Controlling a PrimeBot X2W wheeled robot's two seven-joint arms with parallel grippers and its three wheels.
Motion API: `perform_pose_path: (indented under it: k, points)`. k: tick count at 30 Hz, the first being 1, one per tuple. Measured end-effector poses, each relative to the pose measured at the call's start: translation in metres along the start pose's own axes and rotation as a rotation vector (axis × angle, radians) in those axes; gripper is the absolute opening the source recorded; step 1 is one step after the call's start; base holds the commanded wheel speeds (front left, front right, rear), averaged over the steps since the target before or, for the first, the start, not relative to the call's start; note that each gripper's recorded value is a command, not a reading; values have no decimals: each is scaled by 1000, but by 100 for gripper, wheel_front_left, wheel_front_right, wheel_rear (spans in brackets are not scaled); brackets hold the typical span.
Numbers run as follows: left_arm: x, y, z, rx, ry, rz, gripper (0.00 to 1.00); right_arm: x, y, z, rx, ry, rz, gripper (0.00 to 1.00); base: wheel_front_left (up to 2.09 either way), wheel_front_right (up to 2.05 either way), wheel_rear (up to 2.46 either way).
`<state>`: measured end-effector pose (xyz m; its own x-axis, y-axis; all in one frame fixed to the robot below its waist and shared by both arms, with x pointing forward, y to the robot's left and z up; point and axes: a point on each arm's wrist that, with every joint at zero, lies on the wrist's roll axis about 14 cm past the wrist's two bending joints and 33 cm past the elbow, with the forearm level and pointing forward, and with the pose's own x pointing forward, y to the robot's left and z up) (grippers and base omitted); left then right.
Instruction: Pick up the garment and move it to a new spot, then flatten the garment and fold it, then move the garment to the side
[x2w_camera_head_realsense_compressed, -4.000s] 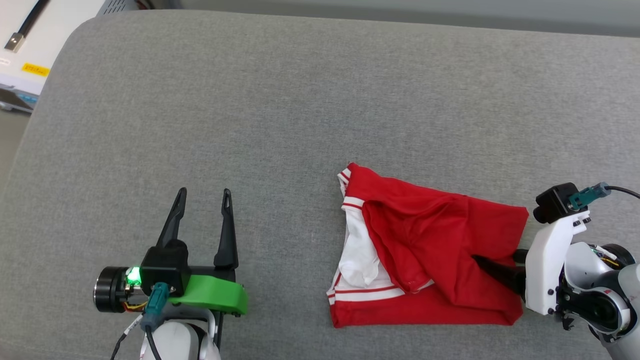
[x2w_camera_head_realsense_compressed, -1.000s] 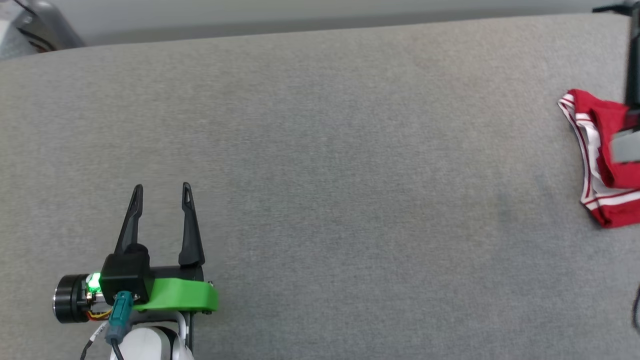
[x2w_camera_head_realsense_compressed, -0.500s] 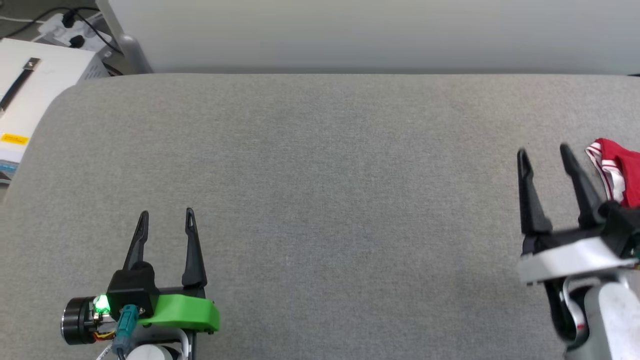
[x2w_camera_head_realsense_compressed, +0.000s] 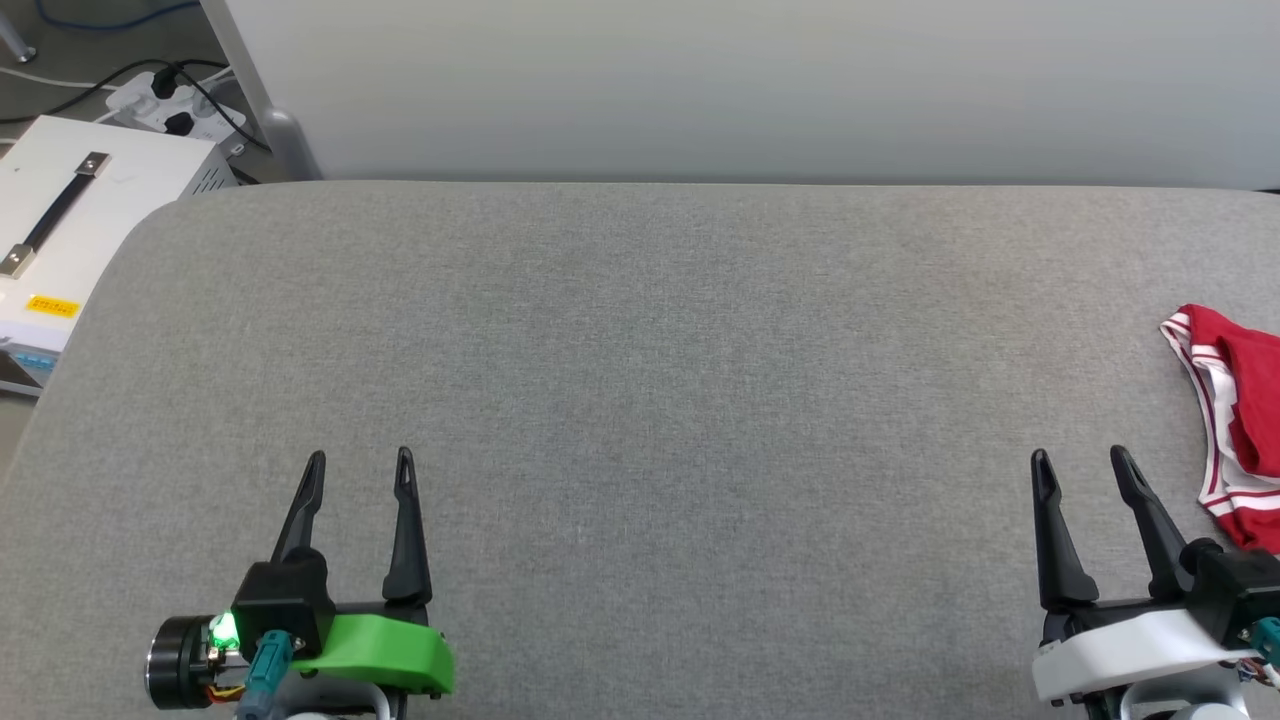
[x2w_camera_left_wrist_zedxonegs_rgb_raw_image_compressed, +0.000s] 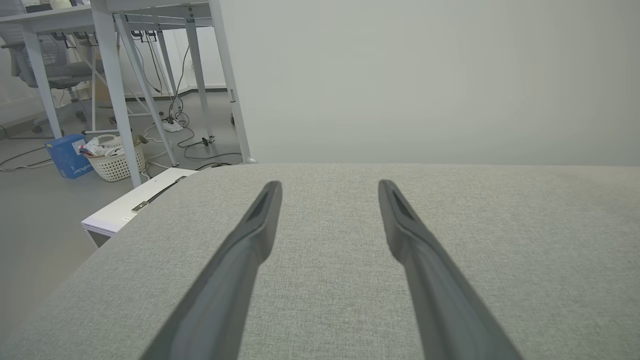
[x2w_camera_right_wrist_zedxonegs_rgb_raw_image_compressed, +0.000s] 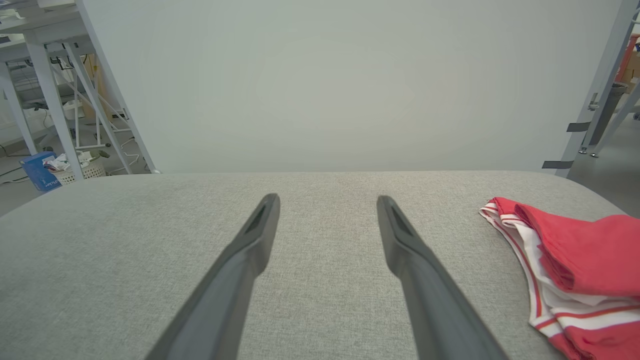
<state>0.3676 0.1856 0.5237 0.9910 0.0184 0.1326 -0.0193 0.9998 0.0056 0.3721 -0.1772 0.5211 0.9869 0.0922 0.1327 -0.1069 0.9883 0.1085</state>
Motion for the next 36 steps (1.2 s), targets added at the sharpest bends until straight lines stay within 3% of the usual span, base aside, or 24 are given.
perform_pose_path:
  k: [9,10,36]
  points:
    - [-4,-3,-4,-10,14,-11,100,-8,1,0,-12,4,0,100,0,0,0]
    - [-4,-3,-4,-17,16,-12,0,-8,1,0,-14,4,1,0,0,0,0]
    - [-4,-3,-6,-11,46,-14,0,-9,2,-2,-33,38,4,0,0,0,0]
